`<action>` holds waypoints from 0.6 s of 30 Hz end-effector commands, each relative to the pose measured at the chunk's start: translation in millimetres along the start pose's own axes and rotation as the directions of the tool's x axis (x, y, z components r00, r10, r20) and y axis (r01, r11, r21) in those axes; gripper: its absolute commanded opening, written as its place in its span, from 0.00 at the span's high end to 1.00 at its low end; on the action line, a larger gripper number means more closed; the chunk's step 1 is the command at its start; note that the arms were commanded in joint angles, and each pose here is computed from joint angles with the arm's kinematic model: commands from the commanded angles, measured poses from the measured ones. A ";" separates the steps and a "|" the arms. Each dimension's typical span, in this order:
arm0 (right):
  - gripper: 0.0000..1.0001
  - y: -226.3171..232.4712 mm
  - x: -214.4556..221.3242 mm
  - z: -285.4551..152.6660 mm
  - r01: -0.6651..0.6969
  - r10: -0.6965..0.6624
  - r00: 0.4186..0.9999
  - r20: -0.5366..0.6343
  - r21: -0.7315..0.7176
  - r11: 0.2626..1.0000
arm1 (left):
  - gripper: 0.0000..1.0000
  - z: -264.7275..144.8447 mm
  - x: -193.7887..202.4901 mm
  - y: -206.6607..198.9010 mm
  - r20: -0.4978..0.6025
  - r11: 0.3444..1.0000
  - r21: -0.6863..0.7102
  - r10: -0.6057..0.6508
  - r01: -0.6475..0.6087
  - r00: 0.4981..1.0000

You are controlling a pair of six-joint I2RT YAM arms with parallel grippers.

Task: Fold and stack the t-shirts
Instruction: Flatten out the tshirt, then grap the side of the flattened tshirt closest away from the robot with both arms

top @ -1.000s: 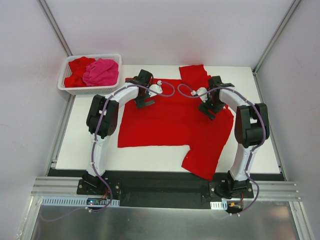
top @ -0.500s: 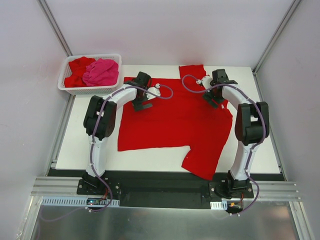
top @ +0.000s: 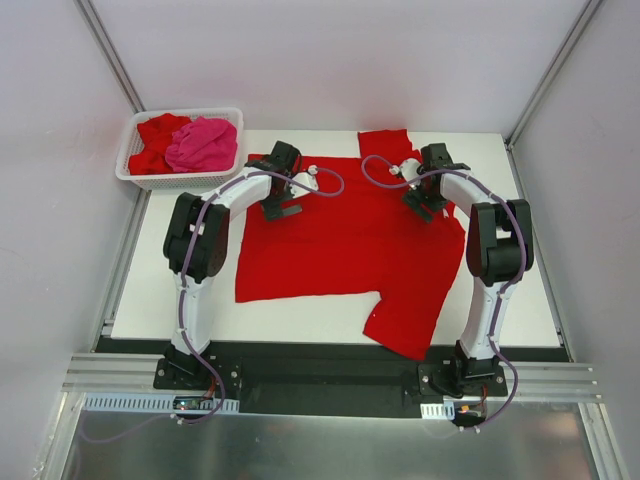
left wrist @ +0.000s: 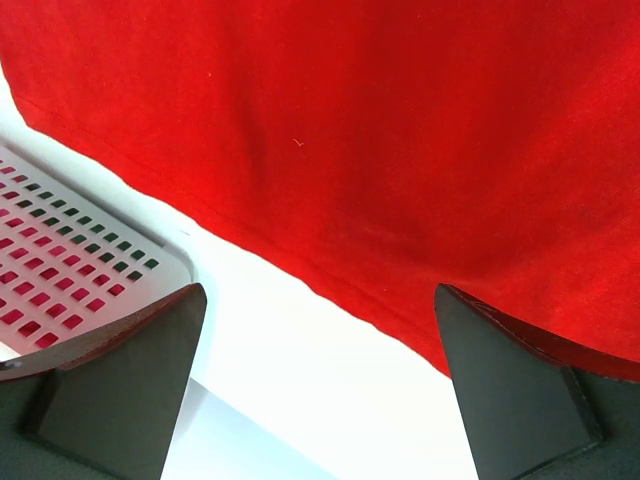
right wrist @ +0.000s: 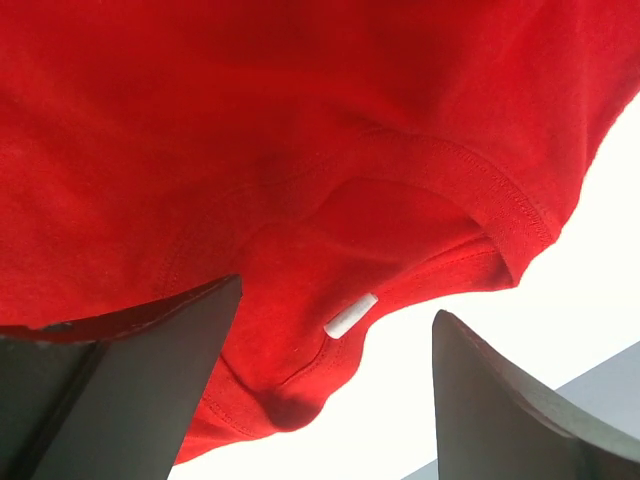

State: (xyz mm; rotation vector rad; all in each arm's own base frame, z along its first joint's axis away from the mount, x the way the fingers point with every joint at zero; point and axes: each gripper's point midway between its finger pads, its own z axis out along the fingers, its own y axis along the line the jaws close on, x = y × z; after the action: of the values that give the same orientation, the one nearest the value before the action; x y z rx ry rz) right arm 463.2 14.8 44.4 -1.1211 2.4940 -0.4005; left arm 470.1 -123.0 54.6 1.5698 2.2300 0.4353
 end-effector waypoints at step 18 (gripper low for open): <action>0.19 18.5 3.6 12.2 0.033 -0.037 0.998 -0.043 -0.087 0.996 | 0.02 35.0 4.5 -2.5 -0.029 0.996 0.084 0.034 -0.032 0.999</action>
State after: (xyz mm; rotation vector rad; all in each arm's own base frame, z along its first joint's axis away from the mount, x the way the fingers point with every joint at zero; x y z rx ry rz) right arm 458.6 18.4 33.8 -1.1611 2.5330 -0.3586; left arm 470.5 -124.2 35.5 1.6214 2.2713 0.3855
